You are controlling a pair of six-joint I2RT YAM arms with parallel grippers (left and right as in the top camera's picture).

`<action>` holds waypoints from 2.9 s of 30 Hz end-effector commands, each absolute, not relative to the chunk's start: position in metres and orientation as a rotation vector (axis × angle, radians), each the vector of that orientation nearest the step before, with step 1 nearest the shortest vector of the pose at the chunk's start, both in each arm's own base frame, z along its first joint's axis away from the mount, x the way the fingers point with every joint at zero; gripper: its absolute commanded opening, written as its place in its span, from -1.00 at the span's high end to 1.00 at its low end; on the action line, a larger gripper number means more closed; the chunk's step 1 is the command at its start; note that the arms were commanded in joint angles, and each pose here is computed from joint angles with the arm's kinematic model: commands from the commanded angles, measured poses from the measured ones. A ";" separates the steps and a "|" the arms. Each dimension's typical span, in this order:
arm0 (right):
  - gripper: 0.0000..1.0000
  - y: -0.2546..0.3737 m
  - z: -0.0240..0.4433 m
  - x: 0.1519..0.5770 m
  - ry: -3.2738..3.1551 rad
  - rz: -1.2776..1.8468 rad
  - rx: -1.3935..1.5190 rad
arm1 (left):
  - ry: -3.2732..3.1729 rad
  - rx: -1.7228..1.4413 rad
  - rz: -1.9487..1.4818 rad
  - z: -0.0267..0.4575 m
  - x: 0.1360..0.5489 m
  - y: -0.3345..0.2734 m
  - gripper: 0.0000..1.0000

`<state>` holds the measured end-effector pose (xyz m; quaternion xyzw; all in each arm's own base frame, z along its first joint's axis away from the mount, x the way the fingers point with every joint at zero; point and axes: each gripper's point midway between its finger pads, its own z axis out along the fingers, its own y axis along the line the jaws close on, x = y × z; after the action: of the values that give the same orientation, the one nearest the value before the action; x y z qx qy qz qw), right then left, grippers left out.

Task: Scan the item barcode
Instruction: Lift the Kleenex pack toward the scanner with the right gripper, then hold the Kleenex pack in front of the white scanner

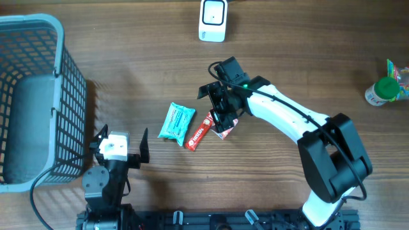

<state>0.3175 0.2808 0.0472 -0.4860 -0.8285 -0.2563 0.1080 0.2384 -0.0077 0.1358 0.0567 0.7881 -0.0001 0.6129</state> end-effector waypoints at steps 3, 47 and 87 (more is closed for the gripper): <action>-1.00 0.271 0.084 0.327 -2.917 -0.879 -0.874 | 1.812 0.157 -0.003 0.135 0.238 -0.011 -1.00; 0.31 0.209 -0.021 0.296 -2.851 -0.789 0.897 | 1.812 0.157 -0.003 0.135 0.238 -0.011 -1.00; 0.91 0.180 0.231 0.470 -3.821 -0.819 -0.188 | 1.812 0.157 -0.003 0.135 0.238 -0.011 -1.00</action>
<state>0.4305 0.1980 0.2250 -0.0705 -0.9146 -0.2941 -0.2683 0.2384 -0.0078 0.1358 0.0568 0.7881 -0.0003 0.6129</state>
